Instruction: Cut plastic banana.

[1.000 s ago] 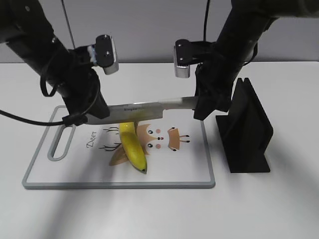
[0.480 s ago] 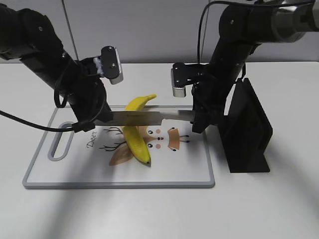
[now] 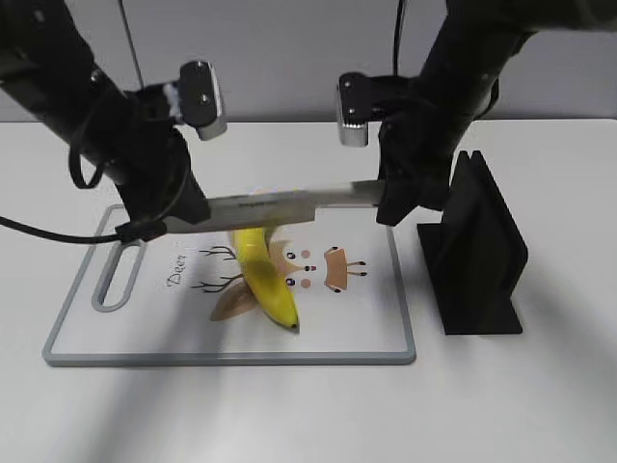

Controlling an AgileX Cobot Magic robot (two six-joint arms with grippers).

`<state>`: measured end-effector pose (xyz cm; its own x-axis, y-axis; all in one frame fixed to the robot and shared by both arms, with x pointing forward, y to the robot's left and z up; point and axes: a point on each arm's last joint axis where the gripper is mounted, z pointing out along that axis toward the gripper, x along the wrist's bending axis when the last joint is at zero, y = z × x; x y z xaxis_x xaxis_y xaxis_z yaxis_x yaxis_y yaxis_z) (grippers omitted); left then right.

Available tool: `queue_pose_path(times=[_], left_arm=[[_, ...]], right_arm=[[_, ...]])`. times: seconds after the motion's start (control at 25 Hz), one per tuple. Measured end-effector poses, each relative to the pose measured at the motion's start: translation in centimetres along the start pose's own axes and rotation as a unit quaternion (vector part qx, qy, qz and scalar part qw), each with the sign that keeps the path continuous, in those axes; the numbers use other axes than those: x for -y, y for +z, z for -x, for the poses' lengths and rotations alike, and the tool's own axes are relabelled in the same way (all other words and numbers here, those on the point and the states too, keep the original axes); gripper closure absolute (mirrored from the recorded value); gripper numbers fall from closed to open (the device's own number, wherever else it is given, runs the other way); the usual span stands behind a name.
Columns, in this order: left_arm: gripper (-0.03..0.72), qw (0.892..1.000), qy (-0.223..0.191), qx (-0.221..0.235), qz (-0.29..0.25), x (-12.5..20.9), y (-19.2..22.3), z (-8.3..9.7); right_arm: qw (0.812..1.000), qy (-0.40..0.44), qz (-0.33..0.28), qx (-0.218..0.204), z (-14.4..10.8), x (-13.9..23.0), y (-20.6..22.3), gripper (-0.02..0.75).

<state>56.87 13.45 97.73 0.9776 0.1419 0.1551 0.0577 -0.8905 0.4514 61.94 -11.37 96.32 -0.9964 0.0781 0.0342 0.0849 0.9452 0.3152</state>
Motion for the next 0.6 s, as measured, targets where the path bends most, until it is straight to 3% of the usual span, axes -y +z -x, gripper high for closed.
queue_pose_path(times=[0.24,0.36,0.44,0.6], left_arm=[[0.670,0.997,0.030,-0.058,0.030,-1.7,-4.9,0.4],[0.624,0.995,0.035,-0.077,0.047,-2.4,-6.6,0.8],[0.527,0.994,0.029,-0.087,0.061,-2.8,-7.5,0.8],[0.183,0.994,0.019,-0.072,0.079,-3.5,-8.7,1.2]], right_arm=[[0.999,-0.007,0.027,0.046,-1.4,-1.2,-5.2,0.550],[0.997,-0.011,0.039,0.060,-2.3,-1.5,-7.4,0.553],[0.997,-0.004,0.041,0.058,-2.8,-1.6,-8.3,0.559],[0.998,0.025,0.029,0.051,-3.3,-1.4,-8.9,0.560]])
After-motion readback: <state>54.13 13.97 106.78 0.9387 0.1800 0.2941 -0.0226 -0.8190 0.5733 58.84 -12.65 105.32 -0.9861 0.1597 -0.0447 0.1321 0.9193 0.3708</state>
